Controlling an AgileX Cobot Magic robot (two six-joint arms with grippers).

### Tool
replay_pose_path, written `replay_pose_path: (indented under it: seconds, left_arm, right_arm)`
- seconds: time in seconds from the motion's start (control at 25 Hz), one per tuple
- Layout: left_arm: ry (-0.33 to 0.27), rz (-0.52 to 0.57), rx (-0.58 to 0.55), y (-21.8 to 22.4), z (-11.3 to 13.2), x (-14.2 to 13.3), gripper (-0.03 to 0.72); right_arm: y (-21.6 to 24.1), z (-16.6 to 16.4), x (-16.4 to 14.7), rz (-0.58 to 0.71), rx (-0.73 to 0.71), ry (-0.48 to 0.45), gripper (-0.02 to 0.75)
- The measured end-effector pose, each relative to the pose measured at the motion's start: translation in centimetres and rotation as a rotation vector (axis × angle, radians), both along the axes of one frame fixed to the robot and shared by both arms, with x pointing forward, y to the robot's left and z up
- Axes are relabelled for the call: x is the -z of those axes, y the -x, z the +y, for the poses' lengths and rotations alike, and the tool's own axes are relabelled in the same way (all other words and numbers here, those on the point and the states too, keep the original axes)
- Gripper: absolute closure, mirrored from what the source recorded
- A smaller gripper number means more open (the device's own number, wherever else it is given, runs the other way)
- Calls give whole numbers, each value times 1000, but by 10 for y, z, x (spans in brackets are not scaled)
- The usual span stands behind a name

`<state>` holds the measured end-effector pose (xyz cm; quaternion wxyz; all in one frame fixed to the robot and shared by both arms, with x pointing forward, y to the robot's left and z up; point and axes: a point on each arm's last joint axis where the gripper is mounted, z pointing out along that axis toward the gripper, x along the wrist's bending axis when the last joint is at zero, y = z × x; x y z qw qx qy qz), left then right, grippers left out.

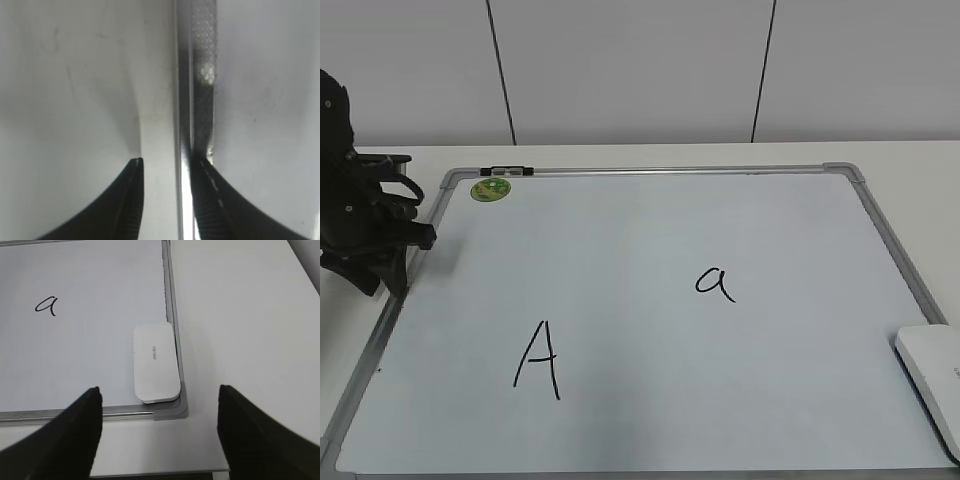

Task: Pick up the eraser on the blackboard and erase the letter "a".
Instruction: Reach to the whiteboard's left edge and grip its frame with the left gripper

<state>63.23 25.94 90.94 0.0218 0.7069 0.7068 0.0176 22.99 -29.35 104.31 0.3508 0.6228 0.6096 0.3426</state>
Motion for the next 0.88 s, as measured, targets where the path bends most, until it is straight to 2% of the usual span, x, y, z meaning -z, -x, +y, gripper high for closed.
replay_pose_path:
  seconds: [0.32,0.4,0.56,0.88]
  left_arm:
    - [4,6,-1,-1,-1,4,454]
    - [7,8,-1,-2,-1,4,494]
    - [16,9,-7,-1,-2,4,639]
    - [21,9,-11,-1,-2,4,659]
  right_arm:
    - [0,0,0,0,0,0,204]
    - [0,0,0,0,0,0,204]
    - [0,0,0,0,0,0,204]
    - [0,0,0,0,-3,-4,204]
